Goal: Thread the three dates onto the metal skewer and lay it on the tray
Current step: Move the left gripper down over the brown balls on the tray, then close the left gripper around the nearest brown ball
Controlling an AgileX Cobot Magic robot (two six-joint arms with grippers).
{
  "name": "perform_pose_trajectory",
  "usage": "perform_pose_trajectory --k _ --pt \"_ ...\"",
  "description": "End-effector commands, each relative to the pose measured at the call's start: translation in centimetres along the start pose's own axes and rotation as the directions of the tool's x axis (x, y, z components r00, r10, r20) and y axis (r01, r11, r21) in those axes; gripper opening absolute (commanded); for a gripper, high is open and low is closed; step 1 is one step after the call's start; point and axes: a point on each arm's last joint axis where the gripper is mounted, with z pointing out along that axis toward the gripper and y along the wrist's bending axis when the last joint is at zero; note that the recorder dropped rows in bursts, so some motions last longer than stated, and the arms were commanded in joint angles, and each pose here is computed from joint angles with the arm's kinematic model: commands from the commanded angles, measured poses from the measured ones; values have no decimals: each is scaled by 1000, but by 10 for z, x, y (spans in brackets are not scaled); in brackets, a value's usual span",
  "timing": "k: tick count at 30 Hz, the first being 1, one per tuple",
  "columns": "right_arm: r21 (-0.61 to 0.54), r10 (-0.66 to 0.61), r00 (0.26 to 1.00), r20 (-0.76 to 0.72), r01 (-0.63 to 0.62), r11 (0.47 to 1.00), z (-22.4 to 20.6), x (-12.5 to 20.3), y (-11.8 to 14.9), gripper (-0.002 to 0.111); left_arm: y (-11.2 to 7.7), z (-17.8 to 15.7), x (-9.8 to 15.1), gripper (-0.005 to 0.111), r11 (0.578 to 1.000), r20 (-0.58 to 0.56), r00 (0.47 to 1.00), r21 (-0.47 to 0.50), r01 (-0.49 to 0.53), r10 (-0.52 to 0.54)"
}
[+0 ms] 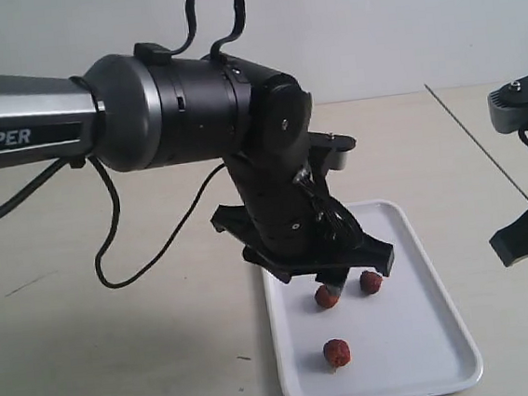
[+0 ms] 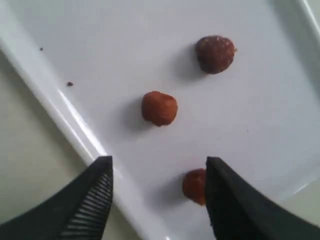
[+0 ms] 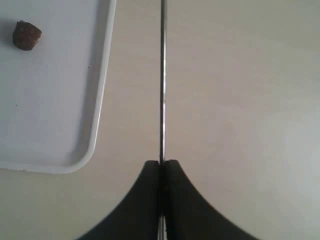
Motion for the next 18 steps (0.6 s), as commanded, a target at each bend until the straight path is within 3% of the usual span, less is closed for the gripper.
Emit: perform_pose_trajectory --k 1,6,18 --pt "-8 -4 1000 5 4 1000 -2 -1 0 0 -4 8 -9 54 990 93 986 20 -141 139" --pt "-8 -4 1000 5 4 1000 -2 -1 0 0 2 35 -8 54 946 48 946 -46 -320 322" --pt "-8 -5 1000 13 5 1000 -2 -2 0 0 3 53 -11 54 920 73 917 -57 -388 392"
